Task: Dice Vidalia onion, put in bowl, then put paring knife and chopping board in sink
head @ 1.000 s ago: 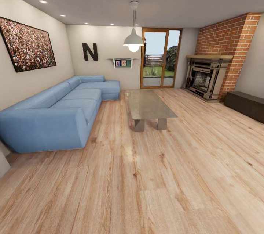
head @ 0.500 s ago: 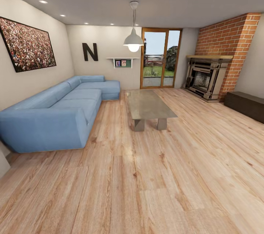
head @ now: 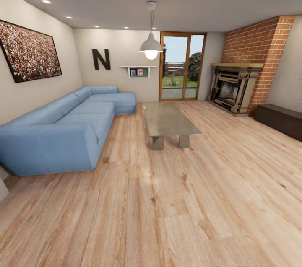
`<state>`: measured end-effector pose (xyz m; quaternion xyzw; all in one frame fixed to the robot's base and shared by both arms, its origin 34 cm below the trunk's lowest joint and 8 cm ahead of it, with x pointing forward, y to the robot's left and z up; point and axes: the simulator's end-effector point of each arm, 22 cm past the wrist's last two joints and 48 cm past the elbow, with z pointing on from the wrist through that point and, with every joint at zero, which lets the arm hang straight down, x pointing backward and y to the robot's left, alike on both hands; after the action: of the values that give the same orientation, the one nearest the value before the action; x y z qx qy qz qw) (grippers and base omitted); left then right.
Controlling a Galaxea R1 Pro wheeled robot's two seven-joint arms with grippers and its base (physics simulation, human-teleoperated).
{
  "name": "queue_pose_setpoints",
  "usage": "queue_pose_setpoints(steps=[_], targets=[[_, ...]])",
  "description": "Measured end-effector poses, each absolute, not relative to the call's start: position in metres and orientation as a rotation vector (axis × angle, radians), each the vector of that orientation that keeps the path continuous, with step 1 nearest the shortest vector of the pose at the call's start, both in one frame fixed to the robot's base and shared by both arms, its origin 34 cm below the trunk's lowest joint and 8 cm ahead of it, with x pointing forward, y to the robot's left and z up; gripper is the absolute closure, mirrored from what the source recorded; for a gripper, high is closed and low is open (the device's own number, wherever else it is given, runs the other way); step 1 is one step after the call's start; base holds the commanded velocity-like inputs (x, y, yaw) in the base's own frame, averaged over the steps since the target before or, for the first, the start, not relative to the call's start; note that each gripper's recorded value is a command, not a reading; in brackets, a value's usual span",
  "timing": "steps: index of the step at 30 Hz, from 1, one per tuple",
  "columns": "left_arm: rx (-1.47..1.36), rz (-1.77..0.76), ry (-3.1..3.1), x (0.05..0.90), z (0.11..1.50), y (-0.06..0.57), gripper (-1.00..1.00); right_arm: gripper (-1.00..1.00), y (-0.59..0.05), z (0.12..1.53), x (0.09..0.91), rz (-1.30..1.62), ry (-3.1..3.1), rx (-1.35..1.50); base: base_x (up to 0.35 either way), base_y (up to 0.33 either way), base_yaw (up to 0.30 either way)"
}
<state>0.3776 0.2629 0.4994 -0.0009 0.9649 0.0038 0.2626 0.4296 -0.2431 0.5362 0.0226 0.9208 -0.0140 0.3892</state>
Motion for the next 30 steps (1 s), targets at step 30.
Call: queue_pose_setpoints(steps=[30], targets=[[-0.002, 0.007, 2.613, 0.3729, 0.4977, 0.2617, -1.0, -1.0, -0.2363, 0.5396, 0.433, 0.006, 2.331, 0.042, 0.0, 0.0, -0.288]])
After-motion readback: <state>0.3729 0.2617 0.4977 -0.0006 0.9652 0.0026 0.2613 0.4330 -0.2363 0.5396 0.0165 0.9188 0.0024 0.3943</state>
